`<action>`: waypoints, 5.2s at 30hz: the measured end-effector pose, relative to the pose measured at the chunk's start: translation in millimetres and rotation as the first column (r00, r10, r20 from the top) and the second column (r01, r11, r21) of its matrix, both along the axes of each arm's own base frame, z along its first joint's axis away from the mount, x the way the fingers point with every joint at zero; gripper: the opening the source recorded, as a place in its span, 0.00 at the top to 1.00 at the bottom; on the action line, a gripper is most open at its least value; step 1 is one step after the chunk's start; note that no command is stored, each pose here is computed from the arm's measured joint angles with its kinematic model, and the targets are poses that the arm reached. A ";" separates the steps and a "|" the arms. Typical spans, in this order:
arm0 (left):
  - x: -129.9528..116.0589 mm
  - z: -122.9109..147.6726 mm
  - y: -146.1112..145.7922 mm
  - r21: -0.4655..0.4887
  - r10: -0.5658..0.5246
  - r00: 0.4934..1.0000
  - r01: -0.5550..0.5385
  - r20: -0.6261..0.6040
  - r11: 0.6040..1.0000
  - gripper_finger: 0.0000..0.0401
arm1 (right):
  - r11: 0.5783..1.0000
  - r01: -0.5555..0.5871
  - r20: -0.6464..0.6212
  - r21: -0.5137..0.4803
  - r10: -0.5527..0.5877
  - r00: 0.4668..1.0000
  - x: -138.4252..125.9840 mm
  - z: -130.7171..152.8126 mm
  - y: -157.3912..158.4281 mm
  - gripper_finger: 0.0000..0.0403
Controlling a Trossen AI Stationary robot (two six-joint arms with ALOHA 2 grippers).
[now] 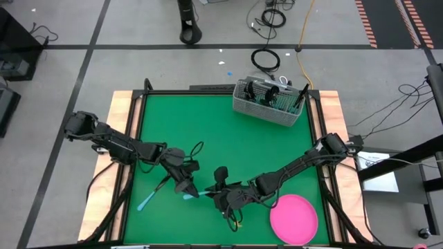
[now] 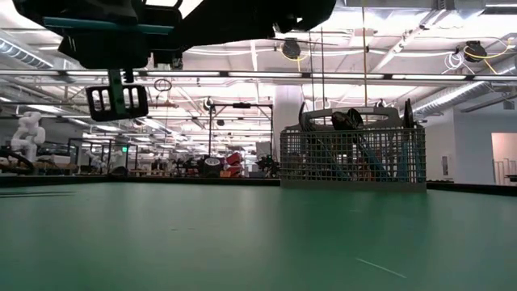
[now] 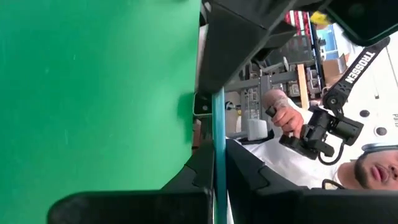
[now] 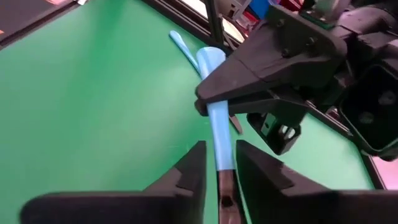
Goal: Sort silverware
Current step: Put the blue table knife into the silverware basket
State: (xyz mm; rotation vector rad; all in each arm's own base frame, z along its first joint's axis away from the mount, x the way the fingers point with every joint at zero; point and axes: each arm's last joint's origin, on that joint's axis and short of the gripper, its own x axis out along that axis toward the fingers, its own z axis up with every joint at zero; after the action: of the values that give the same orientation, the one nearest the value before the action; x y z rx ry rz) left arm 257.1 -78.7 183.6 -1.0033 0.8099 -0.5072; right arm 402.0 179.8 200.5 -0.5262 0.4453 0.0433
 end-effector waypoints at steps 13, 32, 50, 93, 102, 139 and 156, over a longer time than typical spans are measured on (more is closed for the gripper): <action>2.8 -1.2 12.5 0.074 0.008 0.998 -0.012 0.062 0.997 0.96 | 0.982 0.093 0.020 0.162 -0.097 0.995 -30.5 55.8 -4.0 0.63; -2.5 12.6 29.4 0.482 0.139 0.932 -0.296 0.335 0.825 0.96 | 0.862 0.162 0.044 0.480 -0.207 0.977 -74.2 -17.6 -12.2 0.66; -9.0 -4.5 54.6 0.627 0.325 0.927 -0.367 0.186 0.687 0.96 | 0.889 0.089 0.148 0.449 -0.172 0.974 -81.1 2.8 -16.5 0.66; 19.8 11.3 53.4 0.244 0.186 0.395 -0.807 0.900 0.537 0.96 | 0.803 -0.195 0.608 0.563 -0.243 0.755 -105.1 16.8 -175.0 0.66; 20.3 9.9 54.9 0.257 0.173 0.412 -0.792 0.895 0.554 0.96 | 0.801 -0.220 0.641 0.557 -0.245 0.727 -100.4 27.3 -174.7 0.66; 16.4 0.7 69.3 0.485 0.148 0.632 -0.704 0.760 0.519 0.54 | 0.842 0.097 0.396 0.531 -0.348 0.850 -127.2 68.0 -173.6 1.00; -25.0 39.5 73.5 0.580 0.194 0.705 -0.684 0.682 0.443 0.53 | 0.527 0.682 0.182 0.507 -0.839 0.513 -258.2 100.8 -213.9 1.00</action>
State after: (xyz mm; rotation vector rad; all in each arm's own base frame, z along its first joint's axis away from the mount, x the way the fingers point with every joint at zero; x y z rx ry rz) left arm 232.2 -5.1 223.1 -0.1270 0.1440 0.1301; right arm 143.8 -34.1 301.3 0.1091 0.2102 -0.8592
